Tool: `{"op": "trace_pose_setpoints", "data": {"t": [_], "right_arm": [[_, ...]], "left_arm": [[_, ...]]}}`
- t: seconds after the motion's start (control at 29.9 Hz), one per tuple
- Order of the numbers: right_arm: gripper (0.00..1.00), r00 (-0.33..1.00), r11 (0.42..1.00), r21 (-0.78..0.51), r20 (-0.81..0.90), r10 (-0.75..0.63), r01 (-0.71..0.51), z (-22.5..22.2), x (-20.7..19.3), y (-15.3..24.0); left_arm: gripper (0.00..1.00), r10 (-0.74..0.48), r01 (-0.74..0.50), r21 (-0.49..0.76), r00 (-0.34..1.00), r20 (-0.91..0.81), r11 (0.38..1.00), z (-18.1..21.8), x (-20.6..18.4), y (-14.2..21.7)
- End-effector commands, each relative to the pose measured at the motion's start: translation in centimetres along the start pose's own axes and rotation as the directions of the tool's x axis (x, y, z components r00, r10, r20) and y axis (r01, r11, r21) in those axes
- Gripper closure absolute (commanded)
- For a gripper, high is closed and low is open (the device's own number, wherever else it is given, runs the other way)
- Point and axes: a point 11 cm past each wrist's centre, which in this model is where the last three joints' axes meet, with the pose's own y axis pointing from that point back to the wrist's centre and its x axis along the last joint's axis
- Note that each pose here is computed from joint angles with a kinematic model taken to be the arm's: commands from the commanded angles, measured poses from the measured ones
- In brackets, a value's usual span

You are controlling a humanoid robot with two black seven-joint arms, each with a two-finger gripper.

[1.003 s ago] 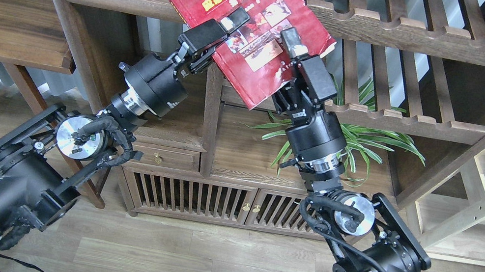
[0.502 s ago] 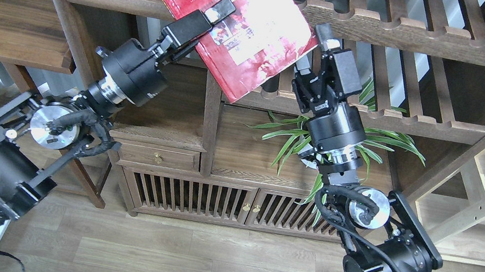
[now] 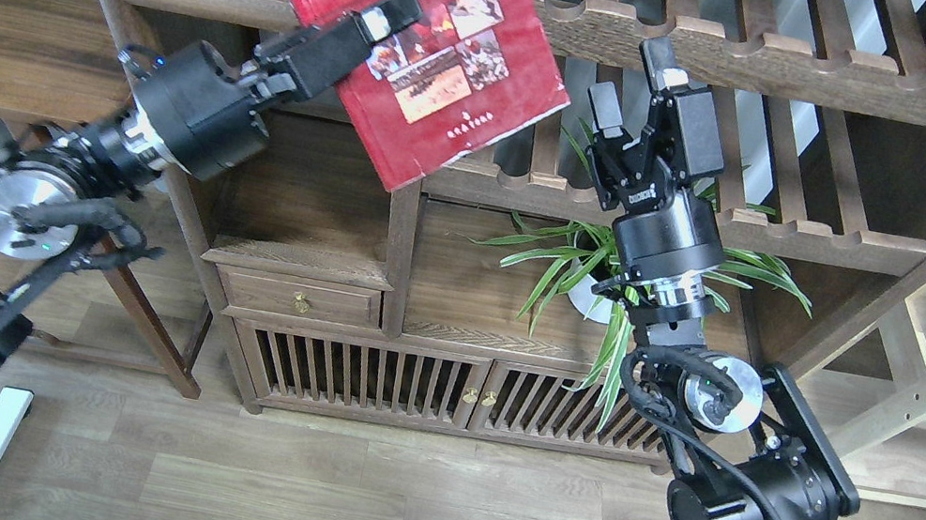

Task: Organize books on shelf
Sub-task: 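Release the right gripper and carry the red book up with the left gripper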

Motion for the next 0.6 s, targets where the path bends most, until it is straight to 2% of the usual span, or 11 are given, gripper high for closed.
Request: {"op": "trace_pose_setpoints", "data": {"t": [0.0, 0.33, 0.57], "right_arm": [[0.01, 1.0, 1.0, 0.0, 0.001, 0.001, -0.001, 0.0, 0.0, 0.0], [0.01, 1.0, 1.0, -0.003, 0.001, 0.009, -0.009, 0.0, 0.2, 0.3], [0.01, 1.0, 1.0, -0.002, -0.002, 0.01, -0.01, -0.1, 0.2, 0.3]], "left_arm": [[0.99, -0.02, 0.02, 0.01, 0.998, 0.068, 1.0, 1.4, -1.1, 0.8], [1.0, 0.024, -0.023, -0.007, 0.961, 0.275, 1.0, 6.0, -1.6, 3.4], [0.99, 0.089, -0.076, -0.055, 0.943, 0.321, 0.996, 8.3, -0.8, 5.3]]}}
